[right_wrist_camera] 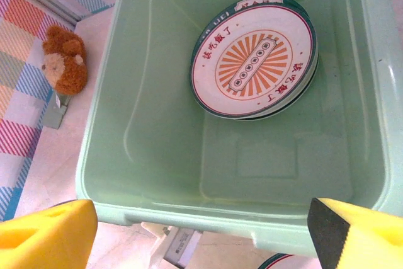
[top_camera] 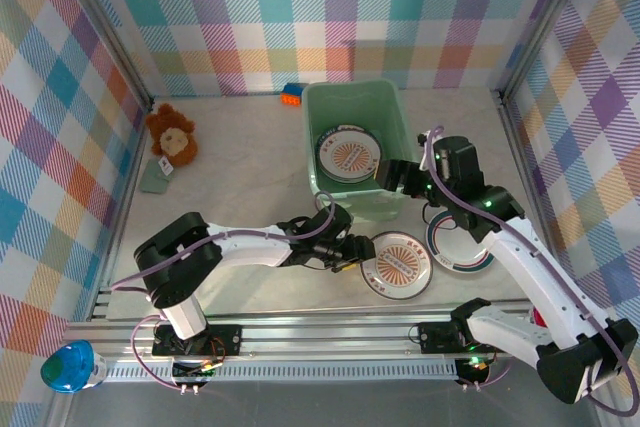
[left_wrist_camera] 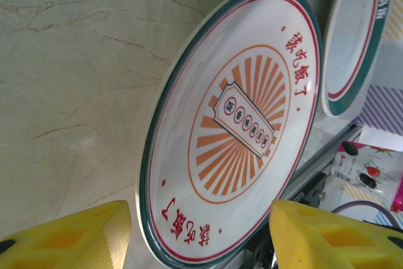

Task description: Place the plates into the plastic bin on the countertop

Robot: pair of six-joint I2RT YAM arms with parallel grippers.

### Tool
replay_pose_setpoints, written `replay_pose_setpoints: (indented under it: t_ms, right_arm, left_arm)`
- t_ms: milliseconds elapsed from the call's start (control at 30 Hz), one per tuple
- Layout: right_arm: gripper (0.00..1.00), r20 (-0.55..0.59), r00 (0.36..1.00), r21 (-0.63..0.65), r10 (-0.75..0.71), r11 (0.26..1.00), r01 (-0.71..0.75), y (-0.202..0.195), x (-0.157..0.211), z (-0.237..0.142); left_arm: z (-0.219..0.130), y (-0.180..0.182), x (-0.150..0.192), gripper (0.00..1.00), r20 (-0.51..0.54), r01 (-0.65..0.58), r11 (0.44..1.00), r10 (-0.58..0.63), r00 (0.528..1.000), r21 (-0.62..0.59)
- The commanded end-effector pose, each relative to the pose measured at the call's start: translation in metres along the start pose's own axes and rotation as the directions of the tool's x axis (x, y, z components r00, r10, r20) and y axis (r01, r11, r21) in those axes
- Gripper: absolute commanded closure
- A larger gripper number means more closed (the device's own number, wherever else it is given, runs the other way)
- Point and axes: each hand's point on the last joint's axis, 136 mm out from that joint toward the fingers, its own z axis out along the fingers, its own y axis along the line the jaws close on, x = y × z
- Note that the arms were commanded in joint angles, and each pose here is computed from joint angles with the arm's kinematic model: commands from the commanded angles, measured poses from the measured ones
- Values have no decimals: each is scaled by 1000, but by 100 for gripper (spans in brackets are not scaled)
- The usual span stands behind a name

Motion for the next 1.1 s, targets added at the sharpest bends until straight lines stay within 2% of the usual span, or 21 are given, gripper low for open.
replay_pose_setpoints:
  t_ms: [0, 267, 567, 667, 800, 1067]
  right_arm:
    - [12, 30, 999, -5, -25, 1000, 25, 0, -3, -5]
    - [12, 33, 998, -3, -49, 999, 50, -2, -2, -3]
    - [12, 28, 998, -33, -48, 998, 49, 1, -2, 2]
    - [11, 26, 999, -27, -44, 999, 45, -2, 0, 3]
    - [11, 29, 999, -23, -39, 999, 40, -3, 1, 3]
    - [10, 29, 1000, -21, -3, 1000, 4, -6, 6, 1]
  left_arm:
    - [5, 3, 3, 41, 7, -5, 998, 5, 1000, -66]
    - [19, 11, 4, 41, -6, 11, 986, -12, 1000, -164]
    - [35, 19, 9, 45, -45, 37, 978, -47, 998, -203]
    - [36, 21, 9, 52, -46, 40, 975, -51, 998, -218]
    - [32, 28, 9, 70, -38, 49, 968, -60, 998, -248]
    - [19, 33, 8, 88, -6, 56, 965, -60, 998, -257]
